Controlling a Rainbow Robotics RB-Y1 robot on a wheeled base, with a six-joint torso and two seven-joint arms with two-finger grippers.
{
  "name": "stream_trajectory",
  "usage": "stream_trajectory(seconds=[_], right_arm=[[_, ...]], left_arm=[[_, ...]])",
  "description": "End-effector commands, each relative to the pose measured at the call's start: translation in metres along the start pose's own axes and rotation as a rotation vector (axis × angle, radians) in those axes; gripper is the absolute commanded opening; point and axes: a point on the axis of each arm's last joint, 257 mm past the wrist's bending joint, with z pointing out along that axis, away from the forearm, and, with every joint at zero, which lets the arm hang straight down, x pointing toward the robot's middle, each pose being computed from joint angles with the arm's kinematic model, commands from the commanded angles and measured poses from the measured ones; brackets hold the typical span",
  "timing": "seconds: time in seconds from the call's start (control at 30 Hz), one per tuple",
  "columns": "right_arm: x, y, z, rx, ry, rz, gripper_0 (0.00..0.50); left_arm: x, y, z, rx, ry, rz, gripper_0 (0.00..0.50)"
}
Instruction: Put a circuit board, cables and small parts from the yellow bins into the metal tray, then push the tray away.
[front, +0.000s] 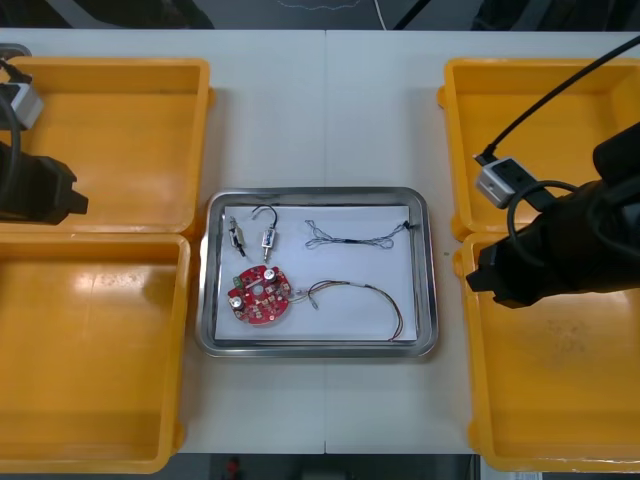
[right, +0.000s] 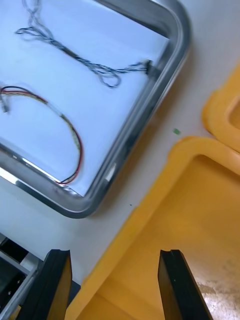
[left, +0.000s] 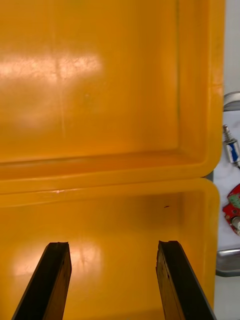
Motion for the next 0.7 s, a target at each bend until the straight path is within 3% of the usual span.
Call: stream_trajectory(seconds=[0.03,0.2,0.4,0.7], right_arm=[[-0.014,0.035,-0.003,0.000,0.009,-0.178,0.500],[-0.016,0.068,0.005,-0.029,0.036,-0.315,0.500],[-0.027,0.119,0.022,-0.037,0.042,-0.593,0.500],[-0.029,0.147,0.056,-0.029,0.107,-0.821,0.500]], left_arm=[[0.019,0.040,-0.013,-0.082,0.015,-0.011,0.500],[0.039,0.054,-0.010,-0.101,0.053,-0.034,0.500],[0.075,0.065,0.000,-0.112,0.131,-0.061,0.500],[0.085,0.063,0.003,-0.102,0.156,-0.068,0.500]])
